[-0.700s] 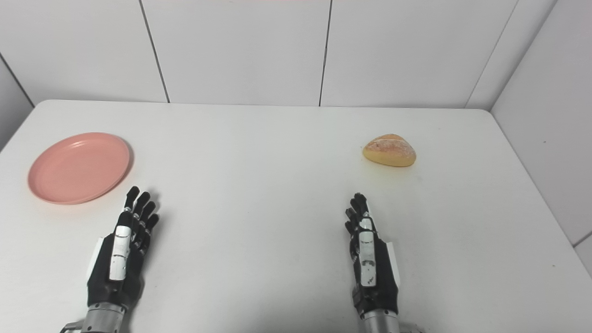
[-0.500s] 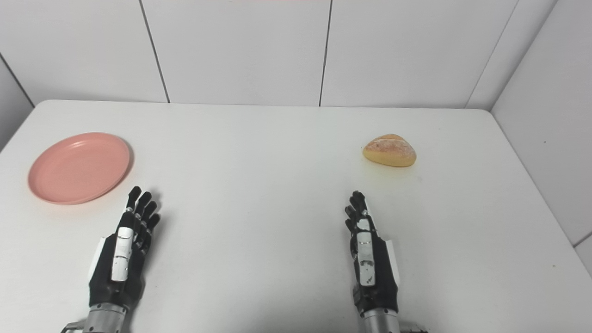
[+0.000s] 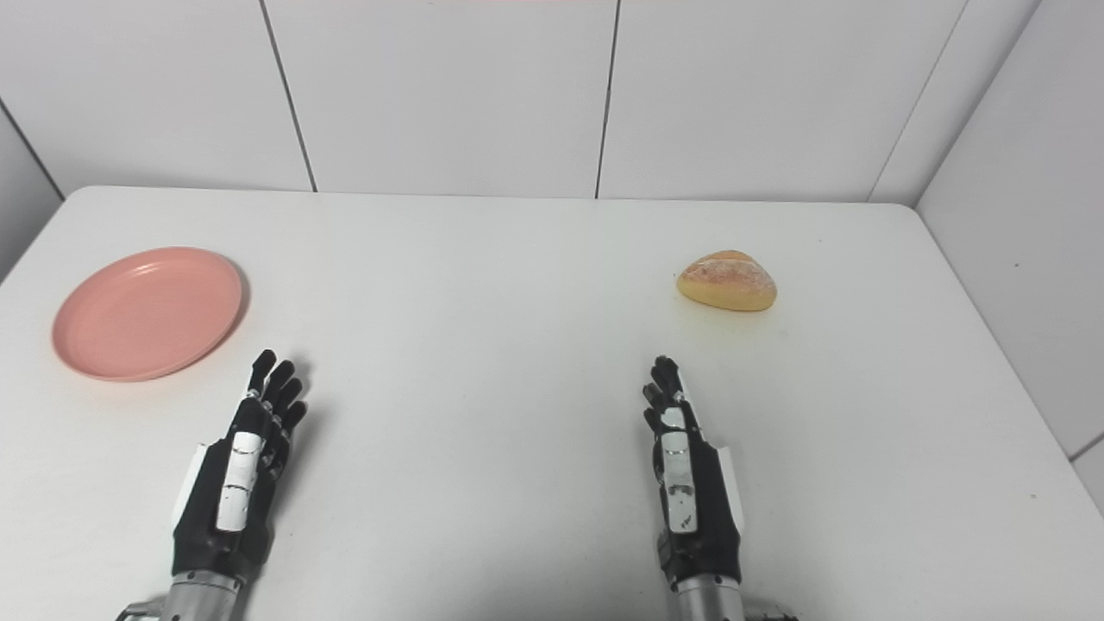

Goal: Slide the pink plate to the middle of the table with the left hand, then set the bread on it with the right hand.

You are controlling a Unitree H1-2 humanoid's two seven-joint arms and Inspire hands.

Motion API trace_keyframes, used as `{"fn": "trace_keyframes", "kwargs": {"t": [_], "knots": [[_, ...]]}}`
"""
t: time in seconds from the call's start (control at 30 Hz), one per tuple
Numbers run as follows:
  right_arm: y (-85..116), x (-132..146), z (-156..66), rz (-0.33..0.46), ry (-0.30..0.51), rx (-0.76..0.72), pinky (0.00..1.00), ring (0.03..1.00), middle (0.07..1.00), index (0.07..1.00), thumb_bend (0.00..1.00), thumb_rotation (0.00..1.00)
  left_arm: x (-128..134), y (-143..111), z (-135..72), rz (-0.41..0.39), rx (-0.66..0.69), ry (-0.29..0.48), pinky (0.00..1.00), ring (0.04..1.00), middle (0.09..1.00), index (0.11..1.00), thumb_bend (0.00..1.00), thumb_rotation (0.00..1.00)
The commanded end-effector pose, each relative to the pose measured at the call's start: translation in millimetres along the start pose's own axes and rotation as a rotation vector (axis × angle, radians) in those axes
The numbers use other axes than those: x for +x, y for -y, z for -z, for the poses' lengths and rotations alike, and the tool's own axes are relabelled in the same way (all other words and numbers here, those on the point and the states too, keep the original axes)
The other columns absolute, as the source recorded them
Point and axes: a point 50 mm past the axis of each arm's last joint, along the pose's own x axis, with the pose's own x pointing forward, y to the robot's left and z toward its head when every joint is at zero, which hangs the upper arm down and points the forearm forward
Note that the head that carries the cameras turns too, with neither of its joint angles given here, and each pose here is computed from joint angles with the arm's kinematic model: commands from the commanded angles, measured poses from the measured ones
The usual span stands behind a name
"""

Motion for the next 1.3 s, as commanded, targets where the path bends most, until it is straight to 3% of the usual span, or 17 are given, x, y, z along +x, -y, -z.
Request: {"fn": "trace_keyframes", "kwargs": {"t": [0.0,0.83,1.27], "knots": [[-3.9,4.9,-11.7,-0.013,0.09,0.006,1.0,0.97,0.969,0.946,0.81,1.0,1.0,1.5,-8.4,0.01,0.006,0.061,1.0,1.0,1.0,1.0,0.8,0.91],[-1.7,4.3,-10.5,-0.013,0.089,0.002,1.0,0.971,0.967,0.952,0.8,1.0,-2.1,3.9,-8.8,0.006,-0.028,0.058,1.0,1.0,1.0,1.0,0.8,0.92],[30.6,-2.5,1.0,-0.025,0.065,-0.003,1.0,0.981,0.989,0.982,0.79,1.0,-6.8,27.7,12.3,-0.008,-0.013,0.052,1.0,1.0,1.0,1.0,0.84,0.89]]}}
